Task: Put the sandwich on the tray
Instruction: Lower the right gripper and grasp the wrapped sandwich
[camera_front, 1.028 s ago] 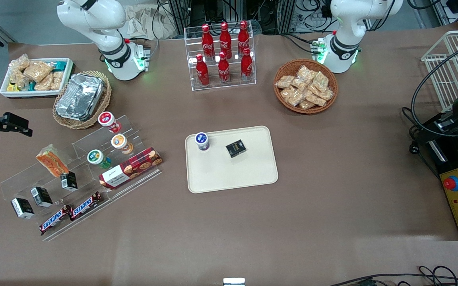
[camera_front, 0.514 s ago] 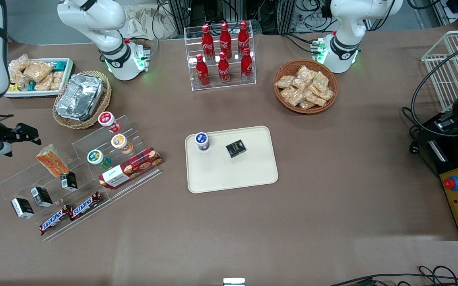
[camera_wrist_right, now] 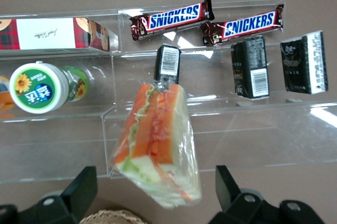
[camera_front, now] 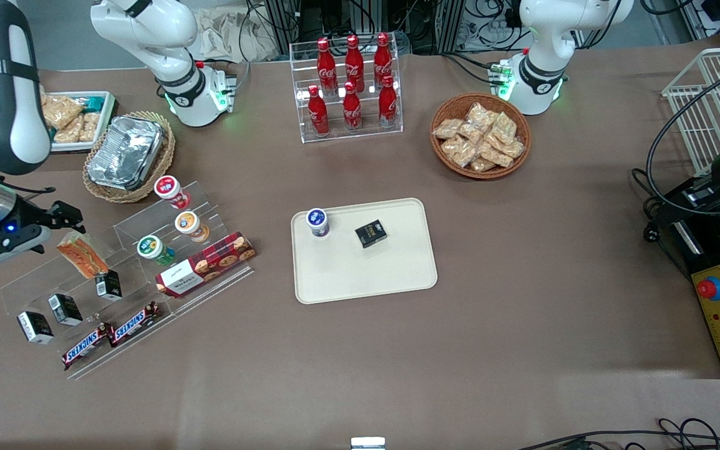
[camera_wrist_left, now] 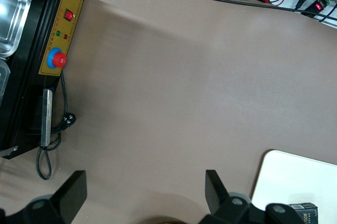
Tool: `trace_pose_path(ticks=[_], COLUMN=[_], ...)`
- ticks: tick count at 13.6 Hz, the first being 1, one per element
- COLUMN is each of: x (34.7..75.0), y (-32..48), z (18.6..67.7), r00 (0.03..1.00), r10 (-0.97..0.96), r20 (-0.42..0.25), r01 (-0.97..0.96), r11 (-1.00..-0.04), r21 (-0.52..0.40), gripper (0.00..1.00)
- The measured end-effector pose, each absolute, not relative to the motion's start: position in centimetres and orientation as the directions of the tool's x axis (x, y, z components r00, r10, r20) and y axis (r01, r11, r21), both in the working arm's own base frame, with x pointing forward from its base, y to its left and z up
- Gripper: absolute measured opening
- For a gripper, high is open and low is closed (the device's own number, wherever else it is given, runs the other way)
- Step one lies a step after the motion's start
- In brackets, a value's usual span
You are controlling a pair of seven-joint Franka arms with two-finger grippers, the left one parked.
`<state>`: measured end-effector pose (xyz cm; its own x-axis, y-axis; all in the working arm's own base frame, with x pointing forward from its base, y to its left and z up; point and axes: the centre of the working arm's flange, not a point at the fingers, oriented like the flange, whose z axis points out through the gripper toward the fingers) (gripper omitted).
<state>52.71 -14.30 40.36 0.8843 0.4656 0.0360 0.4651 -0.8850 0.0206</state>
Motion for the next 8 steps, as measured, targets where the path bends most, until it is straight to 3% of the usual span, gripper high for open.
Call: trace_pose_path(ticks=[5,8], x=[51.5,51.5], y=[-13.4,-13.3], z=[36.5,36.2], r00=[0.876,0.874], r10=[0.474,0.477], r20=[0.087,0.094], r01=[0.47,0.471], r11=[-0.88,-0.879], r21=[0.069,0.077], gripper=[0.96,0.63])
